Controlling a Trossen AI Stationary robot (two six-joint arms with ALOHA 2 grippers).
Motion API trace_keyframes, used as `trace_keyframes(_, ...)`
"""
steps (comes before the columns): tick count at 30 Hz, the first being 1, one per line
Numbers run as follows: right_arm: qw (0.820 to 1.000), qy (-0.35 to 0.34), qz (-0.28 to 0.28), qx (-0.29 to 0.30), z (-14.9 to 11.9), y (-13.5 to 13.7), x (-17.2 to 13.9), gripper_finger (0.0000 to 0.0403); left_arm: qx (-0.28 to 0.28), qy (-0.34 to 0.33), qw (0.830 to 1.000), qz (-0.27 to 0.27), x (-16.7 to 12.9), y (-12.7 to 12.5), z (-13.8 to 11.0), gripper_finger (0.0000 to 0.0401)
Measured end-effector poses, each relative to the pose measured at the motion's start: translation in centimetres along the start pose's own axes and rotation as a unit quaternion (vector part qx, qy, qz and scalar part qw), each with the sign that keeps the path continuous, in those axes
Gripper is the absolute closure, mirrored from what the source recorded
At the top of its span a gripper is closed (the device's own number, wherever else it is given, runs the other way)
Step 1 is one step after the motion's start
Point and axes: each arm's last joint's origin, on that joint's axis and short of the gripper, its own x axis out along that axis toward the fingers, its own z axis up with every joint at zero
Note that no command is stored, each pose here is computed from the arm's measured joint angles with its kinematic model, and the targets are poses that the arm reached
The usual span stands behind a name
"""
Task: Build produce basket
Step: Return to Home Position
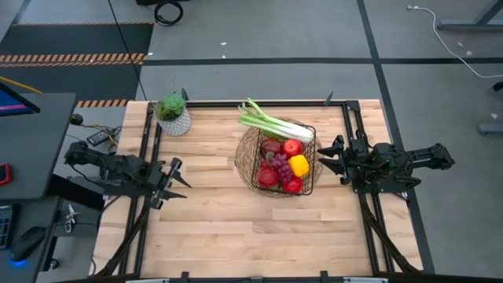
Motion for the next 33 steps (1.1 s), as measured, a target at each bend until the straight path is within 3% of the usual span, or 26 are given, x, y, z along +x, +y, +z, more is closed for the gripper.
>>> trace_keyframes(6,1.0,0.0,0.0,0.0,0.0,0.0,0.0,0.0215,0.057,-0.012,0.998,-0.001,0.0,-0.03,0.19,0.0229)
trace_keyframes(33,1.0,0.0,0.0,0.0,0.0,0.0,0.0,0.0215,0.054,-0.013,0.998,-0.027,0.18,-0.53,0.23,0.0229)
